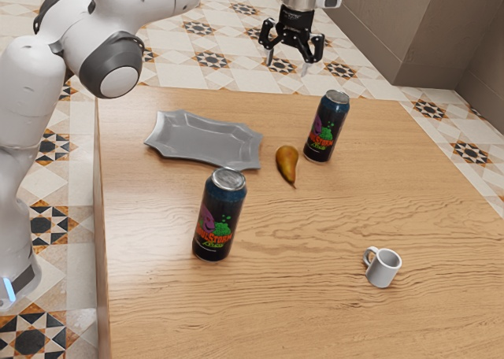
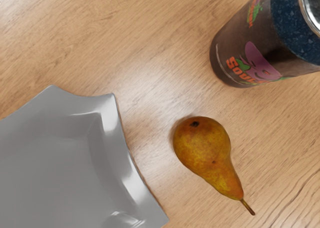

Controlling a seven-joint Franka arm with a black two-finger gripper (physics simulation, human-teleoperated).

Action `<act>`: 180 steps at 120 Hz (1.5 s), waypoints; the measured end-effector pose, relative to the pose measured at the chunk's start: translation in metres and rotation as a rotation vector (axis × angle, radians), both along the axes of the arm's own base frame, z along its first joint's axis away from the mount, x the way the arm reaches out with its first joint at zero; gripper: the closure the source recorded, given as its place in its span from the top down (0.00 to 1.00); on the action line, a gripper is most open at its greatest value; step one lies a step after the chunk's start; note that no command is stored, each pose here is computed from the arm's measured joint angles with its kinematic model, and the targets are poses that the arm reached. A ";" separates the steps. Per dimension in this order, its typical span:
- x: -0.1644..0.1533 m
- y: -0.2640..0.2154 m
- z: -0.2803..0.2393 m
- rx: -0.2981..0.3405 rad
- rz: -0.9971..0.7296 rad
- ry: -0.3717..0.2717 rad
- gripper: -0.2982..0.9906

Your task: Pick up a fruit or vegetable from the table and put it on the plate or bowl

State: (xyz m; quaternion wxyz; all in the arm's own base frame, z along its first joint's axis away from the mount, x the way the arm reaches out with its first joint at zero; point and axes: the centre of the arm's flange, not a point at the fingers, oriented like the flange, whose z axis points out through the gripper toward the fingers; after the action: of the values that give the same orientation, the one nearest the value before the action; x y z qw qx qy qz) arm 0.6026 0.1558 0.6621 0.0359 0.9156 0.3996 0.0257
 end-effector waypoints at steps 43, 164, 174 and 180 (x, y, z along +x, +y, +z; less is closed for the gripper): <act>0.000 0.000 0.000 -0.001 0.032 -0.002 0.77; -0.035 -0.197 0.102 0.117 -0.259 -0.159 0.77; -0.034 -0.186 0.097 0.105 -0.237 -0.136 0.77; -0.028 -0.179 0.088 0.105 -0.217 -0.115 0.77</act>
State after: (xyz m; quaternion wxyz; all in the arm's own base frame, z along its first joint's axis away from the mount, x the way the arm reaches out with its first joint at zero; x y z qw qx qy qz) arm 0.5742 -0.0227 0.7500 0.0135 0.9511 0.2934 0.0952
